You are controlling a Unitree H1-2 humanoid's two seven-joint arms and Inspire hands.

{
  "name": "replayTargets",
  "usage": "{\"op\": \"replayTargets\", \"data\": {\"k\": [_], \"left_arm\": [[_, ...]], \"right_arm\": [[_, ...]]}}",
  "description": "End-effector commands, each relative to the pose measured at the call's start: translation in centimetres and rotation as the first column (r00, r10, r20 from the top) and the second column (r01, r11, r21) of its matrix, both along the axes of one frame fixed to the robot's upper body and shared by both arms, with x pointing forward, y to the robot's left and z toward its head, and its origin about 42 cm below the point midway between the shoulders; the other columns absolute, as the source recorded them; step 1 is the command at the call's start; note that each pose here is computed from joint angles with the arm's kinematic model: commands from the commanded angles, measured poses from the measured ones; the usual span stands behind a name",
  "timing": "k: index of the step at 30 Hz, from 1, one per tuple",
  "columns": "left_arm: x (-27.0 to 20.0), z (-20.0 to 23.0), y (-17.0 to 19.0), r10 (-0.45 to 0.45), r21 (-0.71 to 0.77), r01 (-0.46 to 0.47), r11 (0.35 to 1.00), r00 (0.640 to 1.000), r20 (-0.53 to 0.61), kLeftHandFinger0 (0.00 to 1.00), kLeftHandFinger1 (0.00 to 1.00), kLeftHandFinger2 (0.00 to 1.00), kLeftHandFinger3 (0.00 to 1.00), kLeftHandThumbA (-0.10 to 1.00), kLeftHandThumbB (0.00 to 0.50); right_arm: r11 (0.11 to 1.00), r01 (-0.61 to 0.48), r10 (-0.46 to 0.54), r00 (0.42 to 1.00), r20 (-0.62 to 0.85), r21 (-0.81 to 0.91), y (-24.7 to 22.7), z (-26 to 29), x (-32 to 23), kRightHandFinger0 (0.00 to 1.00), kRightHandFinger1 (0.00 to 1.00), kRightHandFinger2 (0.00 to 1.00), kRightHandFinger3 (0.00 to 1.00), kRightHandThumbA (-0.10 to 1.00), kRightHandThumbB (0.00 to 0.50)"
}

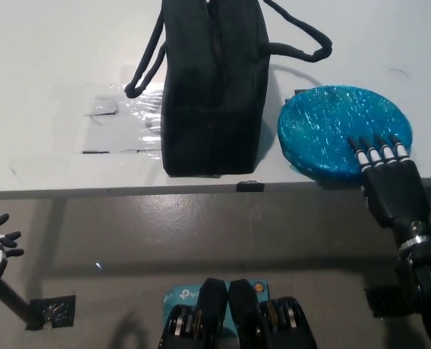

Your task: The robot uses its right hand to pick up a stack of plates kept in the middle of the desk and put it inside a bag kept next to it

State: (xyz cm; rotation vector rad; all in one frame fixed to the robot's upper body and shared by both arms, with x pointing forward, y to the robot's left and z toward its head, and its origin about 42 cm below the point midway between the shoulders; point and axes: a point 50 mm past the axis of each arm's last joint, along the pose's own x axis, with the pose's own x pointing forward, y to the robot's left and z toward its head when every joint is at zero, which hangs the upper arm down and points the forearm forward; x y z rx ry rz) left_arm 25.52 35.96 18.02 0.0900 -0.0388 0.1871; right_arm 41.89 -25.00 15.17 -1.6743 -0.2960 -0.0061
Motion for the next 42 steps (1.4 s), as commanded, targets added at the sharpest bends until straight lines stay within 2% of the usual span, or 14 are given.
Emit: {"op": "replayTargets", "data": {"k": [1, 4, 7, 8, 12, 15, 17, 20, 23, 25, 29, 30, 33, 42], "left_arm": [[0.5, 1.4, 0.4, -0.044, 0.072, 0.041, 0.997, 0.998, 0.048, 0.64, 0.72, 0.82, 1.0, -0.1, 0.015], [0.5, 1.5, 0.3, -0.049, 0.088, 0.046, 0.995, 0.998, 0.038, 0.64, 0.72, 0.81, 1.0, -0.1, 0.026], [0.6, 1.6, 0.2, -0.053, 0.085, 0.05, 0.995, 0.998, 0.04, 0.65, 0.72, 0.82, 1.0, -0.1, 0.016], [0.6, 1.5, 0.3, -0.056, 0.086, 0.053, 0.995, 0.998, 0.042, 0.65, 0.72, 0.82, 1.0, -0.1, 0.009], [0.8, 1.5, 0.2, -0.063, 0.088, 0.06, 0.994, 0.997, 0.039, 0.64, 0.72, 0.83, 1.0, -0.1, 0.013], [0.8, 1.5, 0.2, -0.063, 0.088, 0.06, 0.994, 0.997, 0.036, 0.63, 0.73, 0.84, 0.99, -0.1, 0.019], [0.8, 1.5, 0.3, -0.065, 0.093, 0.062, 0.994, 0.997, 0.033, 0.63, 0.73, 0.85, 1.0, -0.1, 0.013], [0.7, 1.5, 0.3, -0.062, 0.09, 0.059, 0.994, 0.998, 0.033, 0.65, 0.74, 0.86, 1.0, -0.1, 0.006], [0.7, 1.5, 0.3, -0.061, 0.086, 0.057, 0.995, 0.997, 0.036, 0.65, 0.74, 0.85, 1.0, -0.1, 0.014], [0.7, 1.5, 0.3, -0.058, 0.082, 0.055, 0.995, 0.998, 0.033, 0.65, 0.74, 0.85, 1.0, -0.1, 0.012], [-0.1, 0.9, 0.4, -0.05, 0.078, 0.048, 0.996, 0.999, 0.021, 0.65, 0.74, 0.84, 1.0, -0.1, 0.008], [-0.2, 0.9, 0.4, -0.05, 0.083, 0.048, 0.995, 0.999, 0.019, 0.65, 0.74, 0.84, 1.0, -0.1, 0.006], [-0.2, 0.8, 0.5, -0.045, 0.079, 0.043, 0.996, 0.999, 0.018, 0.65, 0.74, 0.84, 1.0, -0.1, 0.018], [-0.3, 0.9, 0.2, -0.045, 0.077, 0.043, 0.996, 0.999, 0.017, 0.66, 0.74, 0.84, 1.0, -0.1, 0.006]], "right_arm": [[1.0, -0.02, 0.019, 0.999, 0.031, 0.021, -1.2, 2.3, 1.7, 0.0, 0.0, 0.02, 0.63, -0.1, 0.009], [0.998, -0.042, 0.037, 0.995, 0.093, 0.043, -1.9, 2.4, 1.8, 0.0, 0.0, 0.16, 0.35, -0.1, 0.079], [0.999, -0.027, 0.022, 0.992, 0.12, 0.042, -2.2, 2.8, 1.7, 0.0, 0.0, 0.28, 0.28, -0.1, 0.001], [0.998, -0.04, 0.033, 0.988, 0.148, 0.046, -2.4, 2.9, 1.7, 0.0, 0.0, 0.28, 0.25, -0.1, 0.036], [0.993, -0.105, 0.091, 0.967, 0.238, 0.046, -2.8, 3.4, 1.3, 0.0, 0.0, 0.22, 0.09, -0.1, 0.005], [0.987, -0.132, 0.107, 0.964, 0.243, 0.087, -2.8, 3.4, 1.1, 0.0, 0.0, 0.23, 0.15, -0.1, 0.044], [0.963, -0.137, 0.087, 0.973, 0.213, 0.231, -2.5, 3.5, 0.9, 0.0, 0.0, 0.21, 0.18, -0.1, 0.137], [0.908, -0.075, 0.013, 0.988, 0.152, 0.413, -2.3, 3.7, 0.7, 0.0, 0.0, 0.21, 0.08, -0.1, 0.237], [0.59, -0.009, -0.073, 0.995, 0.064, 0.807, -2.6, 5.0, 0.5, 0.0, 0.03, 0.3, 0.0, -0.1, 0.303], [0.444, -0.013, -0.114, 0.991, 0.071, 0.896, -2.9, 5.7, 0.6, 0.0, 0.0, 0.2, 0.0, -0.1, 0.326], [0.112, 0.021, -0.13, 0.991, -0.006, 0.993, -3.7, 6.8, 0.4, 0.0, 0.0, 0.0, 0.02, -0.1, 0.215], [-0.061, -0.025, -0.097, 0.995, 0.019, 0.998, -4.3, 8.3, -0.1, 0.0, 0.0, 0.0, 0.04, -0.1, 0.185], [-0.143, -0.098, -0.06, 0.994, 0.09, 0.985, -4.8, 10.9, -0.6, 0.0, 0.0, 0.24, 0.23, -0.1, 0.159], [-0.168, -0.247, 0.02, 0.967, 0.254, 0.954, -3.5, 17.3, -1.0, 0.0, 0.0, 0.31, 0.28, -0.1, 0.131]]}}
